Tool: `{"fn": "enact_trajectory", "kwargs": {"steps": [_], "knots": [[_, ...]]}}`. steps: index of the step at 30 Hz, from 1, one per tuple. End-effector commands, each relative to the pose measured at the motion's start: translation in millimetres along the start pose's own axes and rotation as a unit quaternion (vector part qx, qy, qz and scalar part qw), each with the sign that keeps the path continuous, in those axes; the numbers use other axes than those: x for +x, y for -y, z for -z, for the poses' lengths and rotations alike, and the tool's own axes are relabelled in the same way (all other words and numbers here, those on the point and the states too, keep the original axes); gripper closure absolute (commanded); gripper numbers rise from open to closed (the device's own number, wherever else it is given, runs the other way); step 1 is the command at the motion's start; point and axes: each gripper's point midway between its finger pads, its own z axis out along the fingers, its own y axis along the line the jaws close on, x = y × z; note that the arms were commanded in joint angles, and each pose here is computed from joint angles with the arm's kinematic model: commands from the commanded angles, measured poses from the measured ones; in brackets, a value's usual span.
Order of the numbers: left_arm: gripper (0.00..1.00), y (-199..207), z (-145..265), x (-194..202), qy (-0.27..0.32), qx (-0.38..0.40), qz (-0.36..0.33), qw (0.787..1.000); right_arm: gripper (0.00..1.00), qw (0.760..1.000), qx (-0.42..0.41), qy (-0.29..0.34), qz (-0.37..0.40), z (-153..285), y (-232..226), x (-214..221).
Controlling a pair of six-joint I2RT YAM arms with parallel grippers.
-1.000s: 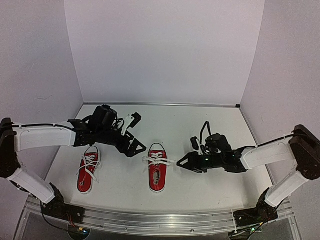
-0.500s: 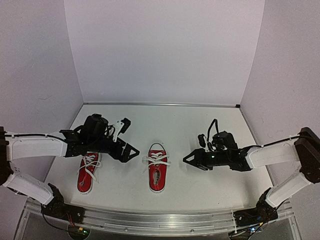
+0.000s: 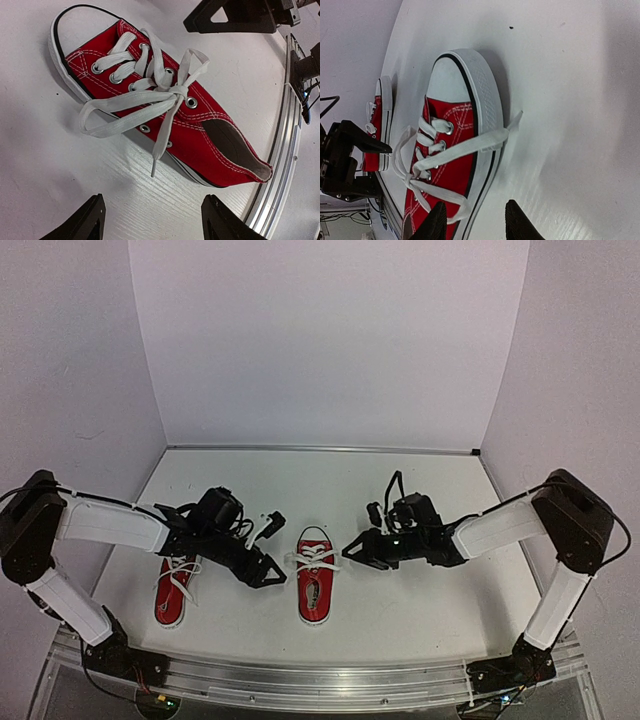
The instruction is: Tie the shoes
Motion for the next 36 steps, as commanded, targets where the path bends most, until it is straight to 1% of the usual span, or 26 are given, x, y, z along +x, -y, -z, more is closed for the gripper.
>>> {"fn": "enact_trajectory", "kwargs": {"steps": [1, 5, 11, 16, 23, 27, 36], "knots": [[0.31, 13.8, -2.8, -25.3, 0.031, 0.031, -0.021, 0.999, 0.64, 0.999, -0.024, -0.009, 0.026, -15.3, -10.3, -5.4], [0.3, 15.0, -9.6, -26.5, 0.028, 0.035, -0.022, 0.999, 0.66, 0.999, -0.029, -0.028, 0.03, -24.3, -9.4, 2.1], [0.31, 15.4, -13.6, -29.2, 0.028, 0.037, -0.023, 0.999, 0.67, 0.997, -0.036, -0.051, 0.043, -29.8, -14.5, 16.4], [0.31, 13.3, -15.7, -26.4, 0.023, 0.034, -0.023, 0.999, 0.67, 0.997, -0.037, -0.054, 0.048, -25.3, -15.4, 22.6], [0.32, 12.6, -18.9, -24.1, 0.016, 0.034, -0.024, 0.999, 0.66, 0.995, -0.048, -0.056, 0.061, -21.9, -28.8, 25.1], [0.35, 15.3, -20.9, -24.2, 0.014, 0.037, -0.029, 0.999, 0.66, 0.995, -0.045, -0.054, 0.064, -24.8, -31.5, 20.4], [0.44, 19.5, -26.2, -26.0, 0.009, 0.039, -0.041, 0.998, 0.67, 0.994, -0.042, -0.062, 0.076, -32.4, -38.6, 19.6]]}}
